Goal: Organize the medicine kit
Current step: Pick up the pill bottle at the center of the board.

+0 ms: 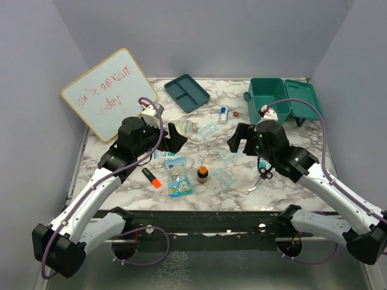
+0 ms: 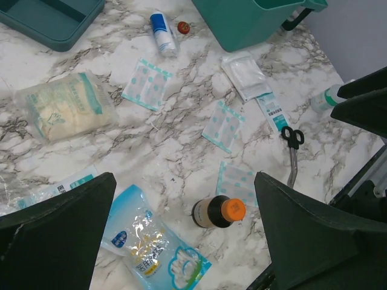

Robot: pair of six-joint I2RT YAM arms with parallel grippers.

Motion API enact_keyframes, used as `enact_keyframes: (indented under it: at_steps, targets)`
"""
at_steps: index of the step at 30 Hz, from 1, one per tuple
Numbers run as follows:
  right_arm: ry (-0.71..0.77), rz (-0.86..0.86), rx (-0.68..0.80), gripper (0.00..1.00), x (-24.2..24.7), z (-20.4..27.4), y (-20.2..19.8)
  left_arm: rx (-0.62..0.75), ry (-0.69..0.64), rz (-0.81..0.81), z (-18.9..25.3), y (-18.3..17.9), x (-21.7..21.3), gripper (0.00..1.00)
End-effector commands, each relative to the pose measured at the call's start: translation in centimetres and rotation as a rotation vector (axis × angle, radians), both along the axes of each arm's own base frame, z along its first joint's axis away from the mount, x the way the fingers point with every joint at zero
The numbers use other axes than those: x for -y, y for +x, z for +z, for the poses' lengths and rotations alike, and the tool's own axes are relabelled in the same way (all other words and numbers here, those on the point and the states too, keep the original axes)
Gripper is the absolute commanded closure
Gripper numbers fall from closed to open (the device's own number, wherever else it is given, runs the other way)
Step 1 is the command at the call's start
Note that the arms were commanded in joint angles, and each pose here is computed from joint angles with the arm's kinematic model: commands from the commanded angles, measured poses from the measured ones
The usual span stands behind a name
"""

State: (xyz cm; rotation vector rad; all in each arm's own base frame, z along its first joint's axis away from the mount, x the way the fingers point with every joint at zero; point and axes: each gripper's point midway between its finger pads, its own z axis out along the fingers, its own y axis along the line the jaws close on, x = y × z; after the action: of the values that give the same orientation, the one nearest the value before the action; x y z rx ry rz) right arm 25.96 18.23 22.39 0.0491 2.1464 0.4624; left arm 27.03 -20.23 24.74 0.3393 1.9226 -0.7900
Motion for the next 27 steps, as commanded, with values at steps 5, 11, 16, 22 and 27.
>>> enact_keyframes:
  at_steps: [5, 11, 16, 22, 27]
  targets:
    - [0.005, -0.023, -0.002, 0.0, 0.5, 0.2, -0.3, 0.034, -0.01, -0.02, 0.7, -0.4, 0.2, 0.01]
    - [0.0, -0.016, -0.022, 0.0, 0.3, -0.2, -0.4, 0.033, -0.011, -0.019, 0.7, -0.4, 0.1, 0.01]
    - [0.005, 0.01, -0.031, 0.0, -0.3, -0.4, -0.4, 0.032, -0.008, 0.0, 0.9, -0.2, -0.1, 0.01]
    - [0.032, 0.169, -0.064, 0.01, -3.1, -1.1, -1.0, 0.028, 0.039, 0.116, 1.1, 0.5, -2.0, 0.01]
    - [0.06, 0.274, -0.134, 0.14, -5.9, -2.9, -1.2, 0.046, 0.078, 0.244, 0.8, 0.7, -4.5, 0.01]
